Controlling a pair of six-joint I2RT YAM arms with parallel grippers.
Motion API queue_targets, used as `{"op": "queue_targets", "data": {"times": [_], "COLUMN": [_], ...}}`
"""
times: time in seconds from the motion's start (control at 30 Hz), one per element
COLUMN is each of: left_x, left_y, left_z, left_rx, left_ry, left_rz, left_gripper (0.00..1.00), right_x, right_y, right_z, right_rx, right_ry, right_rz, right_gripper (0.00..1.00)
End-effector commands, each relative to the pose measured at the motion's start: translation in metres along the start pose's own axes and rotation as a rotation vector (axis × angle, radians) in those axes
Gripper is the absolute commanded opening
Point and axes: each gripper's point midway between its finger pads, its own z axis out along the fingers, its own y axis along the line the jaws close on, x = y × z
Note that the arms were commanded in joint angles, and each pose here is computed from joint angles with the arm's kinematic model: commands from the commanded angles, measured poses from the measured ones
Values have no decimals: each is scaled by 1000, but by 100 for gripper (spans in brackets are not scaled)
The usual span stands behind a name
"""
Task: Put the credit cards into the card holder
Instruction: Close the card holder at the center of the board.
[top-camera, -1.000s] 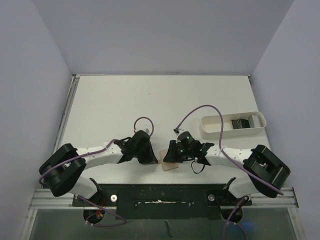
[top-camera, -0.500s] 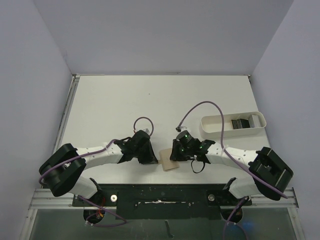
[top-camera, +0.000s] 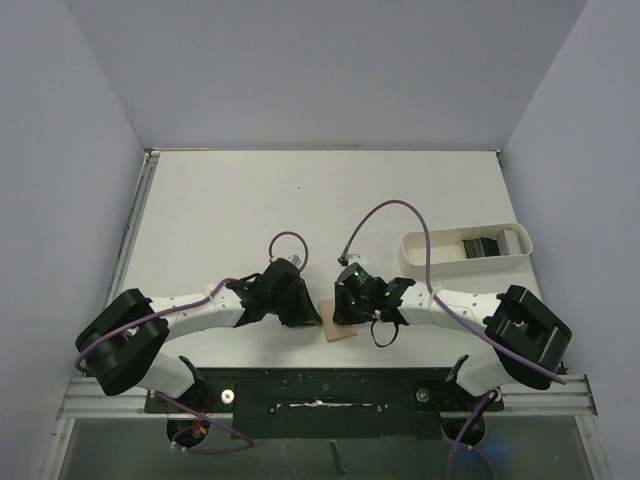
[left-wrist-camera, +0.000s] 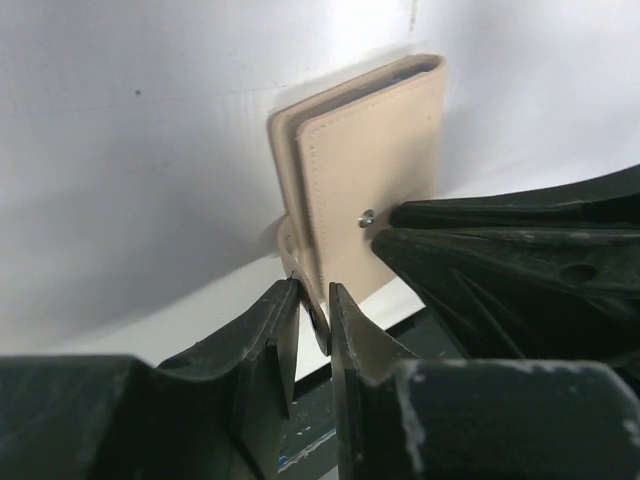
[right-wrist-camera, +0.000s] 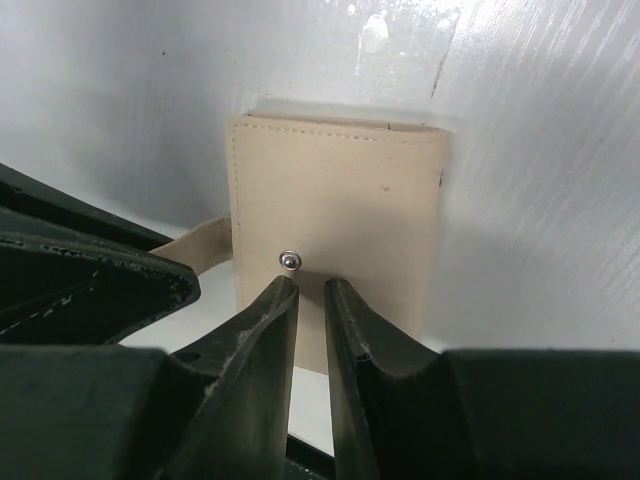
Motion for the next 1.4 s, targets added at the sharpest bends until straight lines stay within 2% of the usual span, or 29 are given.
{"op": "queue_targets", "data": {"times": [0.0,0.37,0.5,0.63,0.9,1.2,1.37], "left_x": [-12,-53,-54,-52,-48,-45,-48], "left_y": [-33,-22,-30,-40,-53,-29,-12], "left_z": [-13,-34,-29,-20,-7,16,23], "left_rx": [145,189,227,260,342,238,124], "left_ry": [-36,-112,-68,-16,45,67,46], "left_rz": [-8,-56,-4,41,39,21,24], "left_gripper": [20,25,24,19,15,15,15], "right_x": [5,3,0,-1,-1,-4,-6], "right_y": [-9,-5,0,2,5,9,13], "right_z": [7,5,3,3,2,0,-2], "right_rx": [57,50,36,33,36,27,17], "right_ry": [4,-17,-29,-32,-38,-47,-53], "right_rz": [-18,-52,-59,-61,-69,-73,-77], "right_gripper": [20,20,21,21,22,22,24]}}
